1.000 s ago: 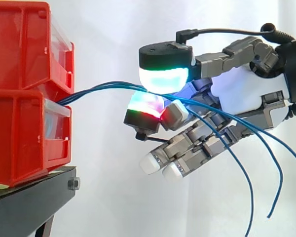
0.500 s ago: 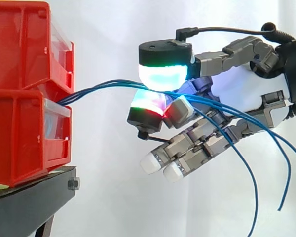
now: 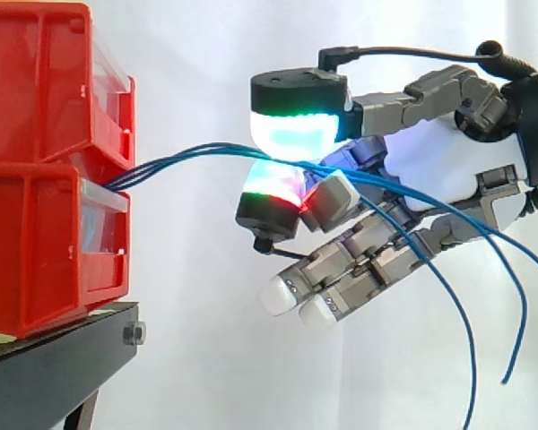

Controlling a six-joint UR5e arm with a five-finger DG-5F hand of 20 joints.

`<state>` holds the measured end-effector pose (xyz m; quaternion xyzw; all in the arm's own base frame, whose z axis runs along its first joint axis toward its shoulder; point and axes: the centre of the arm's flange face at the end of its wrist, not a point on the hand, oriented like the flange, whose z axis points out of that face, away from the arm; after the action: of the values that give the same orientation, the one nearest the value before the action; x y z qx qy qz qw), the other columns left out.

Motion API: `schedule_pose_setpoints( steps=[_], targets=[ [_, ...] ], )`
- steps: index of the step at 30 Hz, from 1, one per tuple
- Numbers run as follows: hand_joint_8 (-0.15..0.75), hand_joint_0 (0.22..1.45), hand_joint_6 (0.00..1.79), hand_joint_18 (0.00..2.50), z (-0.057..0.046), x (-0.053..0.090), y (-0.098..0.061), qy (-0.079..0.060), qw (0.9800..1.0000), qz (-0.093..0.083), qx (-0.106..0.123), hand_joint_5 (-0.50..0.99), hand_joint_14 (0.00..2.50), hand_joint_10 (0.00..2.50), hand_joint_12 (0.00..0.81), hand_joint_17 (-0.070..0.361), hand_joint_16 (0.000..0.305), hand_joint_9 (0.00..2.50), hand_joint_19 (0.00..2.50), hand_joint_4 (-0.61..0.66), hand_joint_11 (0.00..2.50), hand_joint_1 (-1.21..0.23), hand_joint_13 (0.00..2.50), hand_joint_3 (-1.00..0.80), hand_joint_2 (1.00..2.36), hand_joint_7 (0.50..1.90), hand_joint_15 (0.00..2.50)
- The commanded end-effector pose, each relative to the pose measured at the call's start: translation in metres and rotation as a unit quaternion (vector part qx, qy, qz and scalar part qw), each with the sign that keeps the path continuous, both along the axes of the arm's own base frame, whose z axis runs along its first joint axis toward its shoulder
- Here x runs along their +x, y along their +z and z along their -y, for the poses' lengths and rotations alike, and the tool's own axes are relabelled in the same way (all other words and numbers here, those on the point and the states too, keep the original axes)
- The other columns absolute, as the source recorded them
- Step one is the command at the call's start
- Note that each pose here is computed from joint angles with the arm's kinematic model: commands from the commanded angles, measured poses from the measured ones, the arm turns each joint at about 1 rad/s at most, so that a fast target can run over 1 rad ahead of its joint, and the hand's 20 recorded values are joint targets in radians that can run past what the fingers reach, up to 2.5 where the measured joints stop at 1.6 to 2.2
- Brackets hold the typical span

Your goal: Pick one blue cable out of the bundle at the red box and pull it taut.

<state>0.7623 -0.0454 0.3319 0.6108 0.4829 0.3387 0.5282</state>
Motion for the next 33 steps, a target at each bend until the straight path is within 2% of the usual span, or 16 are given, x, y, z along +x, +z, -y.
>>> schedule_pose_setpoints(
  steps=[1,8,17,19,22,25,27,33],
  targets=[
    [0.291,0.61,0.86,0.63,-0.001,0.0002,0.0002,0.001,1.0,0.0,0.0,-0.11,0.01,0.02,0.422,0.137,0.061,1.16,0.26,0.33,1.21,-0.81,0.74,-0.37,1.01,1.5,0.32],
    [0.309,0.66,0.89,0.65,0.0002,-0.0001,0.0014,0.0,1.0,0.001,0.0,-0.15,0.01,0.02,0.425,0.137,0.061,1.1,0.23,0.27,1.2,-0.9,0.74,-0.32,1.01,1.48,0.32],
    [0.315,0.72,0.91,0.65,0.0002,-0.0001,-0.0004,0.0,1.0,0.0,0.0,-0.18,0.01,0.02,0.424,0.137,0.061,1.02,0.21,0.26,1.19,-0.9,0.71,-0.39,1.01,1.46,0.3],
    [0.317,0.71,0.91,0.65,0.0003,-0.0005,0.0006,0.0,1.0,0.0,0.0,-0.18,0.01,0.02,0.423,0.136,0.061,1.03,0.21,0.28,1.2,-0.88,0.71,-0.42,1.01,1.42,0.3],
    [0.312,0.69,0.9,0.64,0.0002,0.0001,0.0002,0.0,1.0,0.0,0.0,-0.17,0.01,0.02,0.422,0.136,0.06,1.05,0.22,0.3,1.22,-0.88,0.71,-0.42,1.01,1.46,0.31],
    [0.312,0.69,0.9,0.64,0.0002,0.0,0.0002,0.0,1.0,0.0,0.0,-0.17,0.01,0.02,0.424,0.135,0.06,1.07,0.23,0.27,1.23,-0.86,0.71,-0.43,1.01,1.49,0.3],
    [0.31,0.72,0.9,0.64,-0.0009,-0.0004,0.0006,0.001,1.0,0.0,0.0,-0.17,0.01,0.02,0.427,0.135,0.06,1.06,0.22,0.2,1.21,-0.86,0.71,-0.45,1.0,1.49,0.3],
    [0.309,0.76,0.91,0.67,0.0003,-0.0005,0.0006,0.0,1.0,0.0,0.0,-0.19,0.01,0.02,0.421,0.136,0.06,1.02,0.19,0.22,1.19,-0.88,0.71,-0.48,1.0,1.47,0.28]
  ],
)
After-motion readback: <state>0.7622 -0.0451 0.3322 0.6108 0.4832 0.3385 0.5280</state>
